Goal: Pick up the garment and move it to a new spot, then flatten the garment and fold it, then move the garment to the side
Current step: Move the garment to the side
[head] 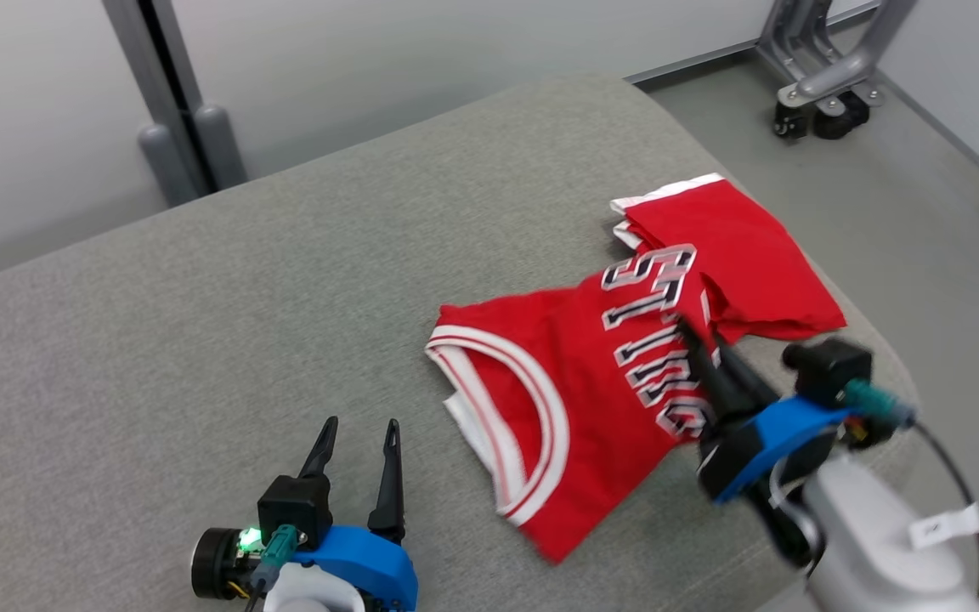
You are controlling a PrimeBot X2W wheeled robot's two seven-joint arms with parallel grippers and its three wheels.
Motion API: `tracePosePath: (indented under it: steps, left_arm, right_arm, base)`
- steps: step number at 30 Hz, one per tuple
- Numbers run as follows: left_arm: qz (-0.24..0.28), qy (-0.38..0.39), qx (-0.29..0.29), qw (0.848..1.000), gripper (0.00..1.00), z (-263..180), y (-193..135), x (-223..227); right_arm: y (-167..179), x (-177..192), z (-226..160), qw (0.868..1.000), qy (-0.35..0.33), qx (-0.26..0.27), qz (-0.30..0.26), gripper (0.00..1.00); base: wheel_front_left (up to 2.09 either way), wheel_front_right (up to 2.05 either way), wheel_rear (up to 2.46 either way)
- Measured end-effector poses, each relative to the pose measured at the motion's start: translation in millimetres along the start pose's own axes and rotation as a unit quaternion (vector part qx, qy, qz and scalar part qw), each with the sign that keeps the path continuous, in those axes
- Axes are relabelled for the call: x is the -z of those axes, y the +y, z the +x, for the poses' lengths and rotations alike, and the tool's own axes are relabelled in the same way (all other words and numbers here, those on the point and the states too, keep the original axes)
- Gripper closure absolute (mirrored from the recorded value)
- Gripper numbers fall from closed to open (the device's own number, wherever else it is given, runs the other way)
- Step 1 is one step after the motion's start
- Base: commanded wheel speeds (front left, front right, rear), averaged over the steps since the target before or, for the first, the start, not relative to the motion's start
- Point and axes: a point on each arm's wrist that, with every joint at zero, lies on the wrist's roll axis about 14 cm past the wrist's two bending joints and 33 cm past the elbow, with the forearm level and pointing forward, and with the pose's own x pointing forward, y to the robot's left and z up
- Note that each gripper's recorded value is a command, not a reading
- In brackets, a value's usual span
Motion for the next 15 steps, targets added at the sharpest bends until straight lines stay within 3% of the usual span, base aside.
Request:
tracePosePath:
  steps: [6, 15]
  left_arm:
    - [-0.005, 0.006, -0.028, 1.0, 0.0, -4.2, 21.5, 6.0]
    - [-0.009, 0.01, -0.078, 0.997, 0.0, -15.6, 58.5, 13.2]
  right_arm:
    - [-35.9, -42.8, 37.7, 0.995, -0.017, 0.009, -0.097, 1.0]
    - [-127.7, -73.3, 68.4, 0.972, 0.027, 0.098, -0.213, 1.0]
  base:
    - [0.0, 0.0, 0.0]
    - [0.0, 0.0, 0.0]
